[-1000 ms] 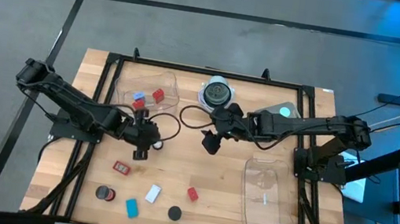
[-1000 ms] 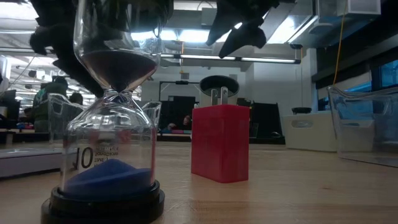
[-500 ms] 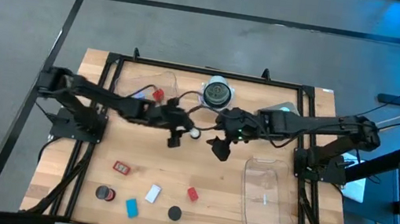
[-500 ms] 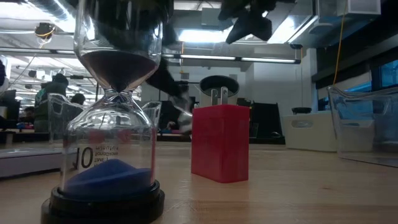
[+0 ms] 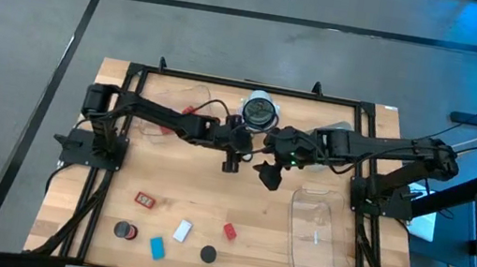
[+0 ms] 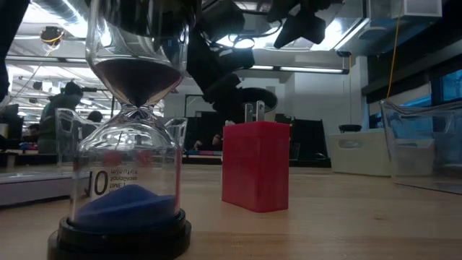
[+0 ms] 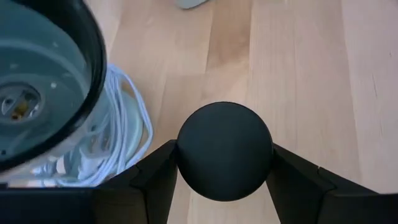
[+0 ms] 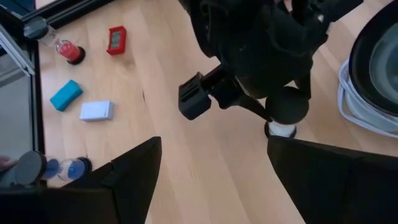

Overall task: Pick & Place Office items
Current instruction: Move the white hourglass to the top middle of the table, then put the white hourglass into the gray bin

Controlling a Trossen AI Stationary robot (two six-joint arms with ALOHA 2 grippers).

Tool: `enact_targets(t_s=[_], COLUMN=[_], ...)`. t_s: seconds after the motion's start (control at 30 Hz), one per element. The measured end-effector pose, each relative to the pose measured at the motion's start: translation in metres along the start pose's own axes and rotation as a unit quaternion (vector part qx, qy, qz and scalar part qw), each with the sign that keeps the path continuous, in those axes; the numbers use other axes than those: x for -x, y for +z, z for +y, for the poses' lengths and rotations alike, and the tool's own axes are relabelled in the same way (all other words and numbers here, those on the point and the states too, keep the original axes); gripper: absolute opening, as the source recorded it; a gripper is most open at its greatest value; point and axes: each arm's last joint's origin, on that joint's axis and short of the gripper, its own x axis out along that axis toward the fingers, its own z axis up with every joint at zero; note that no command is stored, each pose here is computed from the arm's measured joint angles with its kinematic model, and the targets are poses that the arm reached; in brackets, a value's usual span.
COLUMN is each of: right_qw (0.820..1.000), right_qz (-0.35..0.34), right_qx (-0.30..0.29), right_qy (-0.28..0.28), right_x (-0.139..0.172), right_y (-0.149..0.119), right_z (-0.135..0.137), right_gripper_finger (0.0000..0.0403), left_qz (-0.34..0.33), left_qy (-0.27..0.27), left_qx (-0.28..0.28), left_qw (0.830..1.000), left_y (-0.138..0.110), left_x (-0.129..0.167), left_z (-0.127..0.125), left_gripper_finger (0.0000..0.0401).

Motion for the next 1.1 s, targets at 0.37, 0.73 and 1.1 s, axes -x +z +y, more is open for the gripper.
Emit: enact_targets(t_s=[0.37, 0.73, 1.1], right_qw=[1.000, 1.000, 0.999], right_qz=[0.004, 0.010, 0.009], right_qx=[0.010, 0.011, 0.032], right_qy=[-0.013, -0.018, -0.027], right_x=[0.000, 0.000, 0.000], right_y=[-0.001, -0.003, -0.002], right_z=[-0.001, -0.002, -0.005], right_gripper_finger=[0.0297, 0.0297, 0.0297], left_qz=[-0.001, 0.002, 0.075], left_qy=[-0.005, 0.000, 0.037], left_qx=[-0.010, -0.018, 0.004], left_qw=[1.000, 1.000, 0.997], left_y=[0.003, 0.013, 0.009], left_x=[0.001, 0.008, 0.079], left_z=[0.001, 0.004, 0.018], left_gripper_finger=[0.0230, 0.0270, 0.0252])
